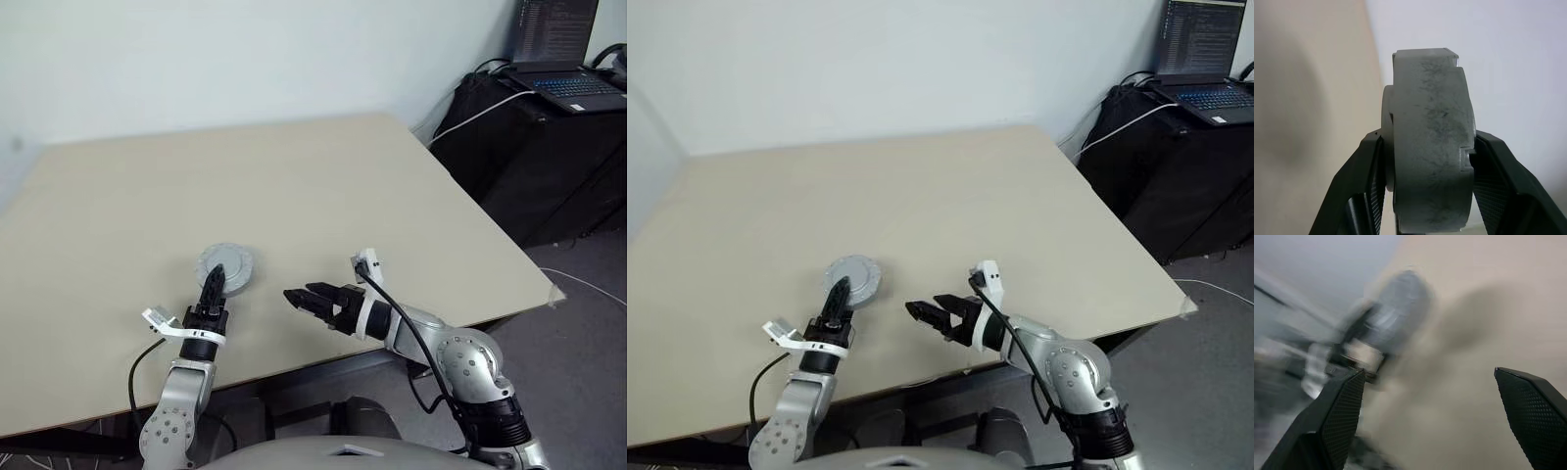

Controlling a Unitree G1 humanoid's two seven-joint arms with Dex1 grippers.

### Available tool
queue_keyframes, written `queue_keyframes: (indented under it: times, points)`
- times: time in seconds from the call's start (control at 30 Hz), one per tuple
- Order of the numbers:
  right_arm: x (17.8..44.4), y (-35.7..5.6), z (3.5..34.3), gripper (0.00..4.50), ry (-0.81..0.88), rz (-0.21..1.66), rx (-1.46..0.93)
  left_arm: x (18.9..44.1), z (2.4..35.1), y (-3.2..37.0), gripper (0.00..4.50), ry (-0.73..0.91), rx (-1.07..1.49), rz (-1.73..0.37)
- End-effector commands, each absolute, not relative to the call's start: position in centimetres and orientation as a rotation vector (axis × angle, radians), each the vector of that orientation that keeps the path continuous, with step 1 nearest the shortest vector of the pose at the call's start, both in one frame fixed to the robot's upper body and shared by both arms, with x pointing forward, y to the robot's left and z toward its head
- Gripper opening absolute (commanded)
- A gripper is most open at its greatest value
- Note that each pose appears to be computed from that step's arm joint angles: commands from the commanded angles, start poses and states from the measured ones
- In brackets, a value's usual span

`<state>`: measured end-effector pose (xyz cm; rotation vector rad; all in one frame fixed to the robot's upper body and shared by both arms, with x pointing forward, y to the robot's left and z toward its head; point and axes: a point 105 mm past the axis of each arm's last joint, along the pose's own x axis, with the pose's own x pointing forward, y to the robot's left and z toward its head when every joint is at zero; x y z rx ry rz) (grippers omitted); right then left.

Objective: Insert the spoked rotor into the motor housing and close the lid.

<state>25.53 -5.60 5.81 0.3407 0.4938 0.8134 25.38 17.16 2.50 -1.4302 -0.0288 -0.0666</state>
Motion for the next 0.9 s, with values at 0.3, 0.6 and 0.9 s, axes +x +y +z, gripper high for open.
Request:
queue_keyframes:
  times: [0.3,0.6,0.9]
  points:
    - [26.9,-6.8,5.9,4.5,0.136,0.717,-0.14,31.2,3.5,21.2,2.09,-0.142,-1.397,0.207]
    - [26.8,-7.9,5.2,4.5,0.071,0.661,-0.181,34.9,4.2,22.2,2.09,-0.118,-1.33,0.232]
    - [26.3,-8.8,4.4,4.5,0.099,0.624,-0.19,36.2,2.7,23.5,2.09,-0.063,-1.292,0.366]
